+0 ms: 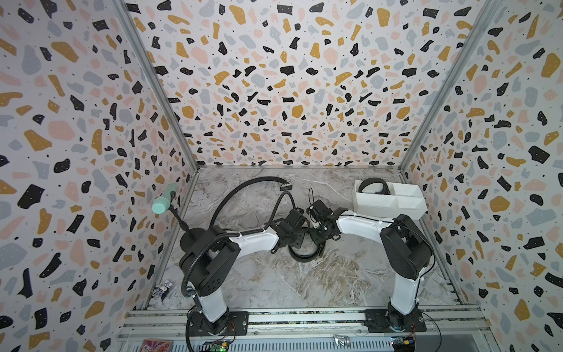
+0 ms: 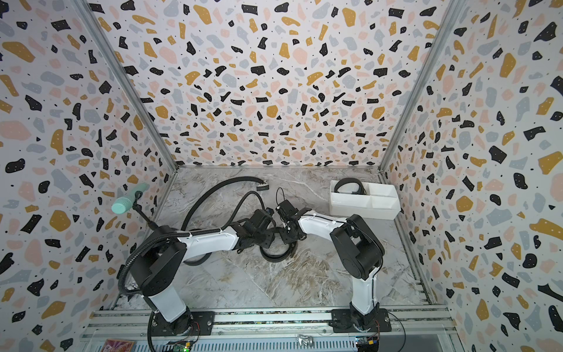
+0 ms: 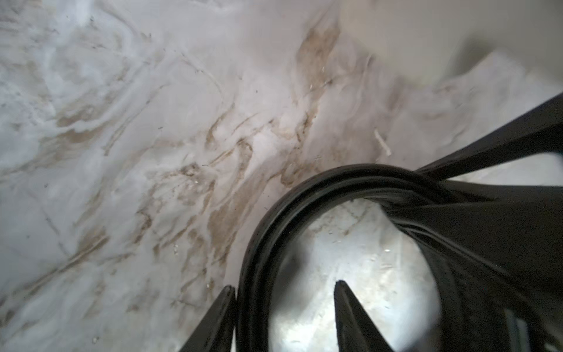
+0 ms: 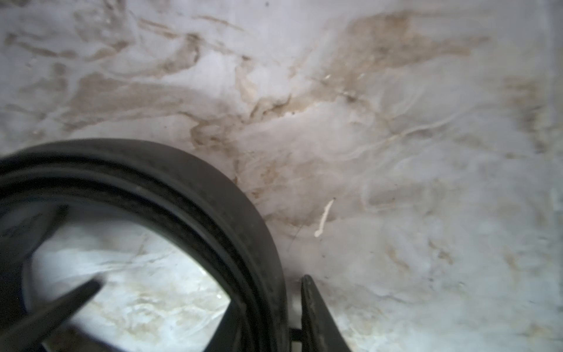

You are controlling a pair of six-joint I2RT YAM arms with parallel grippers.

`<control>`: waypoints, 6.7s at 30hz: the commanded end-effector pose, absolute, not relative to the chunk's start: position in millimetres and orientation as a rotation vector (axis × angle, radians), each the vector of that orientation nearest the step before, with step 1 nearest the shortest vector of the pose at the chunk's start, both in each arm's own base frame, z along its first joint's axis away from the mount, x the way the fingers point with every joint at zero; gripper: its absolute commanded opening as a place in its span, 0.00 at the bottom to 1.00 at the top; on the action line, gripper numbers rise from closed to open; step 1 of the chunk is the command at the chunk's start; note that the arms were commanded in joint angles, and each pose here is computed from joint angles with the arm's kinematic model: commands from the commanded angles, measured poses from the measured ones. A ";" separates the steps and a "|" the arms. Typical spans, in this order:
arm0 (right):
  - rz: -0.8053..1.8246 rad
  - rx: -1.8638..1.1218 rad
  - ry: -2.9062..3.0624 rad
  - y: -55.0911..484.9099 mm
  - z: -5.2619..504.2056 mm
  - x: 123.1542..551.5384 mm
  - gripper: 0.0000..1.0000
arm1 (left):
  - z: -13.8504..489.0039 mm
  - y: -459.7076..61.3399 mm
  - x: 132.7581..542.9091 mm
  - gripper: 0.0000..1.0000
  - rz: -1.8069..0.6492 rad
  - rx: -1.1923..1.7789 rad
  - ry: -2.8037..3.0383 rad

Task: Place the belts into the storage roll
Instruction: Pick up the belt from the center of the board, then place the belt in the container, then move the belt at the center of the board.

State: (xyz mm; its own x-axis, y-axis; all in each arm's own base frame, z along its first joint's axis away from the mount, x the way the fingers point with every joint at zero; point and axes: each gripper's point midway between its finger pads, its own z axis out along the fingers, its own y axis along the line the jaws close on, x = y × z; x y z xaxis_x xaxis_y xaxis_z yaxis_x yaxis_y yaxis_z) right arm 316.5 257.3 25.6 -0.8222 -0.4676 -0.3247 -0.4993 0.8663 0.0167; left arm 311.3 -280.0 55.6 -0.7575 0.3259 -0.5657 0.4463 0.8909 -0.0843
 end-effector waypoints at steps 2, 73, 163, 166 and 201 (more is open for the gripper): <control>-0.094 -0.727 2.668 217.9 33.3 328.9 0.00 | 100.3 -292.0 313.2 0.64 -0.403 0.524 2.407; -0.490 -0.445 1.526 -66.7 184.4 478.9 0.00 | 75.0 -263.4 334.6 1.00 -0.336 0.384 2.439; 0.286 -0.295 2.293 172.8 130.0 327.7 0.99 | 35.8 -300.0 274.2 0.38 -0.630 0.243 2.643; 0.331 -0.300 2.322 181.1 122.0 327.0 0.99 | 50.4 -321.6 265.5 0.51 -0.675 0.324 2.621; 0.202 -0.644 2.693 264.8 23.4 271.1 0.18 | 59.1 -54.2 368.4 0.95 -0.067 -0.261 2.523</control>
State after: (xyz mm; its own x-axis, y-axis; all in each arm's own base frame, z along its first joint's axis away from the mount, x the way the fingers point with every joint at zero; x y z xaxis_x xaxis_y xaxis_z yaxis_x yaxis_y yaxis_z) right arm 286.2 300.8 26.1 -0.8093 -0.3802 -0.4477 -0.4816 0.8659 0.1353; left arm 346.1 -46.0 53.4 -0.8294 -0.2036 -0.5202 -0.1990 0.9778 -0.0653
